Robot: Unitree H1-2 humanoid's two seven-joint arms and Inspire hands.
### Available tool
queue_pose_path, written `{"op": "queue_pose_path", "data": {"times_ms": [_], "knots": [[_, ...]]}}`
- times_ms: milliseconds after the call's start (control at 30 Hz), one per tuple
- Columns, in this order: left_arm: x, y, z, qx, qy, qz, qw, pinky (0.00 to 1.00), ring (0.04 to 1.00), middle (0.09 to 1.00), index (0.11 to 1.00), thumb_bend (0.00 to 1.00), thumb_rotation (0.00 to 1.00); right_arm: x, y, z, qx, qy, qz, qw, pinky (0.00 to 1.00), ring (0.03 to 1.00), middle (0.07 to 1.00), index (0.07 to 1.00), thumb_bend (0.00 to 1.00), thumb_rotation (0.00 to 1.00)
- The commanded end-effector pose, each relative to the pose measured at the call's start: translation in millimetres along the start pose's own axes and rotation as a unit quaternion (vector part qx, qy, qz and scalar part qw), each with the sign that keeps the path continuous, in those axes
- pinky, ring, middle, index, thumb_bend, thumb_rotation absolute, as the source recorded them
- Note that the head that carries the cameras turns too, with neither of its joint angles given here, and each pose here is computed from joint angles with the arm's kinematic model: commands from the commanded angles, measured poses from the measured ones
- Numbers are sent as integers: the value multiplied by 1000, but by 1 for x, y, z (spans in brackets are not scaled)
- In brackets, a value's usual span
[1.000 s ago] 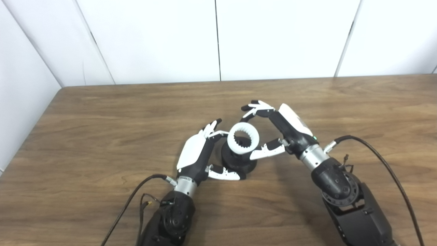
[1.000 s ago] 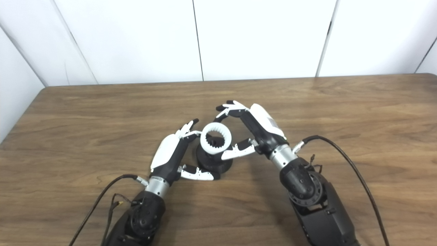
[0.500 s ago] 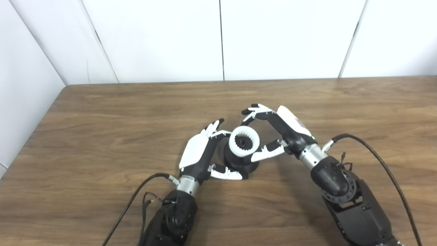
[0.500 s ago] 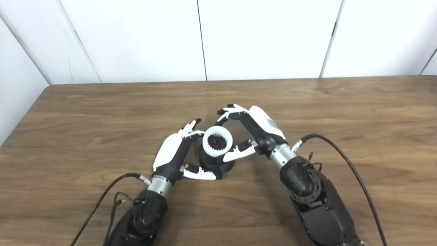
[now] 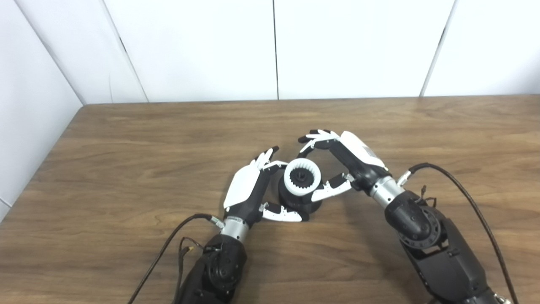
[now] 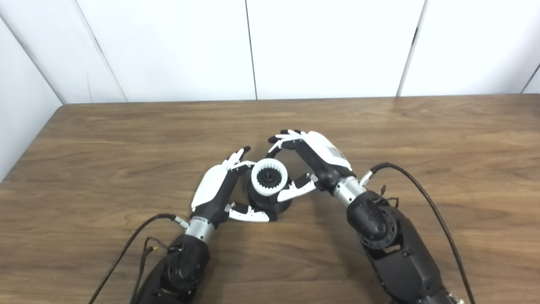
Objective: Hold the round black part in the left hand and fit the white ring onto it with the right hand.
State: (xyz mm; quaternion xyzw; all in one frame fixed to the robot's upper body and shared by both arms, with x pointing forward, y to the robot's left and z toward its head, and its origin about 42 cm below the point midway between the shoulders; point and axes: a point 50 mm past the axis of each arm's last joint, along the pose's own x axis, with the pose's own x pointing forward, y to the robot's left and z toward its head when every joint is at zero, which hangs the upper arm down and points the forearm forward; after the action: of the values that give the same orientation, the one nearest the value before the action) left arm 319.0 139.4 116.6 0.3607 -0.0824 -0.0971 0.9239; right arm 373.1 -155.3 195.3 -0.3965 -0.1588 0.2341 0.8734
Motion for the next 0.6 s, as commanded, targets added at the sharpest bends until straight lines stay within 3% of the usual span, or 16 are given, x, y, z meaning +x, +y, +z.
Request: {"op": "queue_pose_path", "data": {"times_ms": [0,567], "knots": [[0,-8,8,-6,-14,-3,1000,1000,1000,1000,668,955,219,15,-13,17,-17,-37,-12,999,1000,939,842,481,521,142],[0,-11,10,-7,-16,0,1000,1000,1000,1000,665,957,233,19,-4,13,-33,-29,12,999,995,939,843,482,521,143]]}}
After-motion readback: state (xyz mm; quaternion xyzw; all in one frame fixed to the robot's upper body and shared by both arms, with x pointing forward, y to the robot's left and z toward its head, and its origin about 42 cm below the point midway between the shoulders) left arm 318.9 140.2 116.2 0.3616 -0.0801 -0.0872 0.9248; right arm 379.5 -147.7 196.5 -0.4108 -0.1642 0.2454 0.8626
